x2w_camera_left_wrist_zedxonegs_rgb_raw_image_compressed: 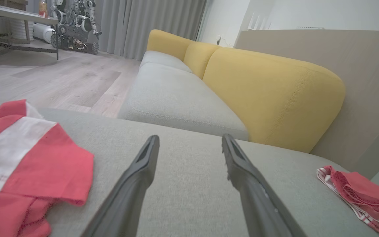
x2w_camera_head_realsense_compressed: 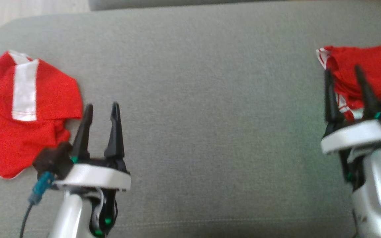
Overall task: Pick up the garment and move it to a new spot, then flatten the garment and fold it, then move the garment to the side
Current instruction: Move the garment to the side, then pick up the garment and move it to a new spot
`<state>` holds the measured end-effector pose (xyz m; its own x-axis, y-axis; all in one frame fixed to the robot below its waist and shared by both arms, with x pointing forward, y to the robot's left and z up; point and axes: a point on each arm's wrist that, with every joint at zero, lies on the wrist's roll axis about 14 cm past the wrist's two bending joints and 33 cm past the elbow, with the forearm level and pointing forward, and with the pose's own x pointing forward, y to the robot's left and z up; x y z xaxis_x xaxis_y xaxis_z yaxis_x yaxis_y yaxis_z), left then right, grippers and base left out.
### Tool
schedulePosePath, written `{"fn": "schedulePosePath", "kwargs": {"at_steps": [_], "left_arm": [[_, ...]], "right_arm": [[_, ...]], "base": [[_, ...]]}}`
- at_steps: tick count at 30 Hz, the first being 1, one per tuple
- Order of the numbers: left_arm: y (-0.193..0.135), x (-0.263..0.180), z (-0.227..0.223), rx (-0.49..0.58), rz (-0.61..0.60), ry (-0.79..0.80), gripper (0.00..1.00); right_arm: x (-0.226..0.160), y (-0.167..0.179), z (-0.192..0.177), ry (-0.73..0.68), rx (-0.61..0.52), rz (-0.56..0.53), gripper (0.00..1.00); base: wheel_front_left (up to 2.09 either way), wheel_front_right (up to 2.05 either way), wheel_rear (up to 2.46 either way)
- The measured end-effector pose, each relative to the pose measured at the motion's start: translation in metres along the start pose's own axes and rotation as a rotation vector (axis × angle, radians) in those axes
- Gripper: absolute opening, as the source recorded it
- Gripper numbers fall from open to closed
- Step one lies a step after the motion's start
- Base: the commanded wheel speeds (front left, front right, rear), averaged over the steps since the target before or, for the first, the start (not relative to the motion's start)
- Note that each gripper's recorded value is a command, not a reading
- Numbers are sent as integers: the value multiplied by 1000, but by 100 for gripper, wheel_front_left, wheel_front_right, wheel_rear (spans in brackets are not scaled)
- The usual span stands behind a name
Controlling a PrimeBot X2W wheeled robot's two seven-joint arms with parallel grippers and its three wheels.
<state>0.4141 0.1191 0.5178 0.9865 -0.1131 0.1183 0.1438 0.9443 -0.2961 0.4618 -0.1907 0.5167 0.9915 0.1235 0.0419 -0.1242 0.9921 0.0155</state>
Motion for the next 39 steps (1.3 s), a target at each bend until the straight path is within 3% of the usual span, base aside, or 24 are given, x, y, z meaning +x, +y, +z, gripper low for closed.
{"fn": "schedulePosePath", "kwargs": {"at_steps": [8,18,32,39], "left_arm": [[8,-44,-4,4,37,34,100],[2,-53,2,4,21,19,100],[1,-53,2,2,20,20,100],[20,-60,8,11,81,3,100]], "right_arm": [[-39,36,-12,-5,22,30,100],[-66,37,-9,-27,16,-3,100],[-65,37,-7,-36,20,-5,100],[-54,68,-12,-21,26,87,100]], "base": [[0,0,0],[0,0,0],[0,0,0],[0,0,0]]}}
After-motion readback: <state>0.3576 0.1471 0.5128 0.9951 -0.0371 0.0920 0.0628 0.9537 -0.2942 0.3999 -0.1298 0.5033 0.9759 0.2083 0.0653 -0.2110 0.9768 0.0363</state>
